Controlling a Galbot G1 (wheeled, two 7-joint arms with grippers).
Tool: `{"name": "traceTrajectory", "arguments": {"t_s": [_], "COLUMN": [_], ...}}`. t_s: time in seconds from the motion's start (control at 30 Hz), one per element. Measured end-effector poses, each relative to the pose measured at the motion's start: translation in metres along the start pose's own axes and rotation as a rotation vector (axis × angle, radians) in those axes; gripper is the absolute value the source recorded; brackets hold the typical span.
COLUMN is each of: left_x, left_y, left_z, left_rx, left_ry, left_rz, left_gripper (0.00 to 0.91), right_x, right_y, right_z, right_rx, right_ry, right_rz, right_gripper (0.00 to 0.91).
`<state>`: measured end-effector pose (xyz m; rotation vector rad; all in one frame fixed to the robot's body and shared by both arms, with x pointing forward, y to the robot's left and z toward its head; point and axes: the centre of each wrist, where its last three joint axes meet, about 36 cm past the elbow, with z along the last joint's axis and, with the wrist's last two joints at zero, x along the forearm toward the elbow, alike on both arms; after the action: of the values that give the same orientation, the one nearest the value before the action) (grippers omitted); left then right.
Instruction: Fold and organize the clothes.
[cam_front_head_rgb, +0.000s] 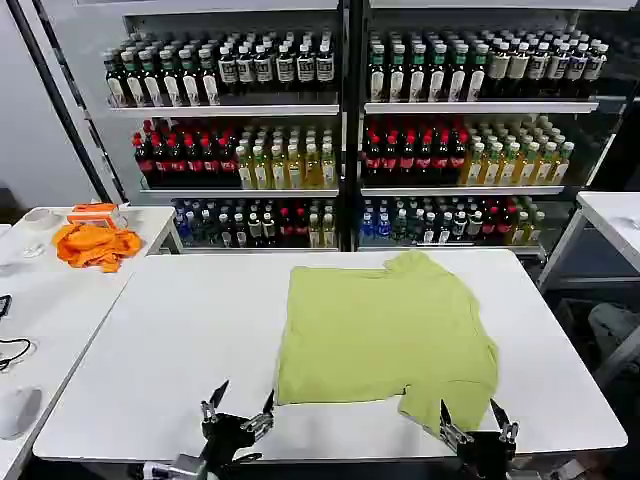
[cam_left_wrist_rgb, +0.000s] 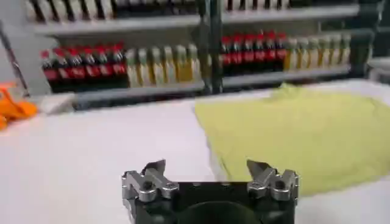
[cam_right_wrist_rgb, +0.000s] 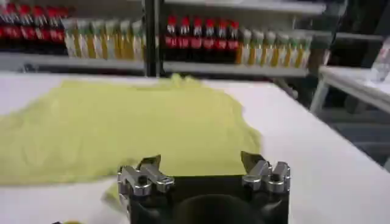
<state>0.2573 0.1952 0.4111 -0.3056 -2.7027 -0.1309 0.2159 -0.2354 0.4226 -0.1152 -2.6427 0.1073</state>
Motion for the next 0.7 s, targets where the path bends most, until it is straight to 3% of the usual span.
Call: {"name": "traceTrajectory", "arguments": {"t_s": [0.17,0.2,0.23,0.27,0.33,0.37,0.4,0.5,0.7], "left_x": [-0.01,-0.013,-0.015,-0.017,-0.022,-0.024,-0.027,-0.033,-0.044], "left_y": [-0.005,-0.006,-0.007,-0.008,-0.011,-0.011,-0.011,-0.013,-0.015], "left_z": [0.003,0.003,0.004,0.005,0.006,0.007,0.007,0.008,0.011], "left_rx": [-0.009,-0.009,-0.01,-0.012,-0.013,-0.015,-0.016,-0.015,-0.012], "left_ry": [0.046,0.054,0.061,0.07,0.083,0.087,0.092,0.101,0.117], "left_rz": [0.032,0.038,0.042,0.046,0.054,0.055,0.056,0.06,0.076], "left_gripper": [0.907,0.907,0.877,0.464,0.242,0.081,0.05,0.02,0.02], "right_x": [-0.001,-0.001,-0.001,-0.001,-0.001,-0.001,-0.002,-0.003,-0.005], "right_y": [0.002,0.003,0.003,0.003,0.004,0.004,0.004,0.005,0.007], "right_z": [0.006,0.007,0.008,0.009,0.011,0.012,0.012,0.014,0.016], "right_rx": [-0.007,-0.01,-0.011,-0.012,-0.017,-0.018,-0.021,-0.028,-0.043], "right_ry": [0.027,0.032,0.036,0.039,0.05,0.055,0.059,0.07,0.082], "right_rz": [0.007,0.008,0.009,0.011,0.013,0.015,0.016,0.016,0.01], "right_gripper": [0.907,0.877,0.756,0.605,0.453,0.222,0.101,0.0,0.0]}}
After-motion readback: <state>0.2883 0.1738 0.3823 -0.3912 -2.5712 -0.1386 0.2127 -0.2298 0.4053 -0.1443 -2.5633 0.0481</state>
